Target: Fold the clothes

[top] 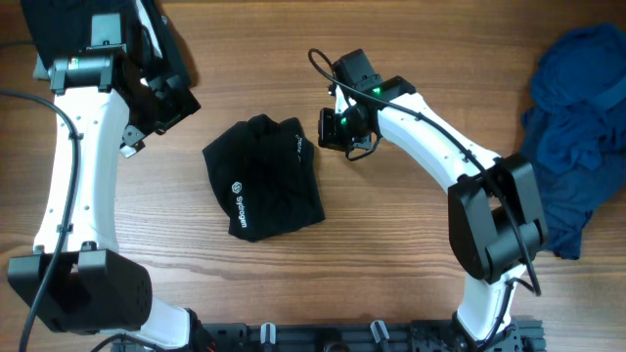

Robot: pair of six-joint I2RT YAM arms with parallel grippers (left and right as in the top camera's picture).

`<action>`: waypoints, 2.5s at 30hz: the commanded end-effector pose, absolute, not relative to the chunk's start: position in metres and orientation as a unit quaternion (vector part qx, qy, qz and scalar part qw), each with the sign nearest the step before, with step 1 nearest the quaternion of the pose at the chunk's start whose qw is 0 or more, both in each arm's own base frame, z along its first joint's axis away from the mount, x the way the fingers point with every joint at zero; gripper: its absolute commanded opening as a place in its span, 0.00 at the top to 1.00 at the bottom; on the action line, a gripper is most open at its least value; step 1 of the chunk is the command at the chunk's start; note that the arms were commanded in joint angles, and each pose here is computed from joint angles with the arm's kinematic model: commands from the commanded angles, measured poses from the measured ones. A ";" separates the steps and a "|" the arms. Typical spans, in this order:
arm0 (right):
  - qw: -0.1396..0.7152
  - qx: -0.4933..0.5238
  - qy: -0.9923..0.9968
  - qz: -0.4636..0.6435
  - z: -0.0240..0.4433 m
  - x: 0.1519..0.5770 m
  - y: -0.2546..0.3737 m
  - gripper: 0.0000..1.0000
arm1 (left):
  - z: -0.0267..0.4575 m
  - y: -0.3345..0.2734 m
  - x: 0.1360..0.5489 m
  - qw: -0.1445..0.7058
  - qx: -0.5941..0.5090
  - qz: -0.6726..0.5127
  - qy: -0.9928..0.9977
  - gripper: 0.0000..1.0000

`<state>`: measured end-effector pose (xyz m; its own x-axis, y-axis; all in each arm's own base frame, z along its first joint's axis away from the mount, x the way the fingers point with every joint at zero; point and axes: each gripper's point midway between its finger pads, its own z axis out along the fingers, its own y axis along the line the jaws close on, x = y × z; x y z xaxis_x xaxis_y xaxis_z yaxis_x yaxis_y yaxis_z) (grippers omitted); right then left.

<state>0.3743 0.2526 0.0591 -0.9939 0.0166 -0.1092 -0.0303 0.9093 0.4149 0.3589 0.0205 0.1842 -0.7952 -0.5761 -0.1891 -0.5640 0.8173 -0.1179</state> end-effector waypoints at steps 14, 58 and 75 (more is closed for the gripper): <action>0.070 -0.023 0.965 0.252 0.056 0.375 0.266 0.56 | 0.183 0.016 0.359 0.105 -0.289 -0.032 0.951 0.00; 0.025 -0.024 0.960 0.277 0.006 0.371 0.285 0.83 | 0.183 0.016 0.359 0.105 -0.289 -0.032 0.951 0.00; 0.045 -0.032 0.959 0.278 0.028 0.381 0.286 0.96 | 0.183 0.016 0.359 0.106 -0.278 -0.030 0.954 0.00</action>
<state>0.3740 0.2818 0.0153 -0.9970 -0.0211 -0.0740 -0.0567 0.8513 0.5217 0.3589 0.0206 0.1842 -0.8003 -0.5686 -0.1904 -0.5568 0.8225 -0.1159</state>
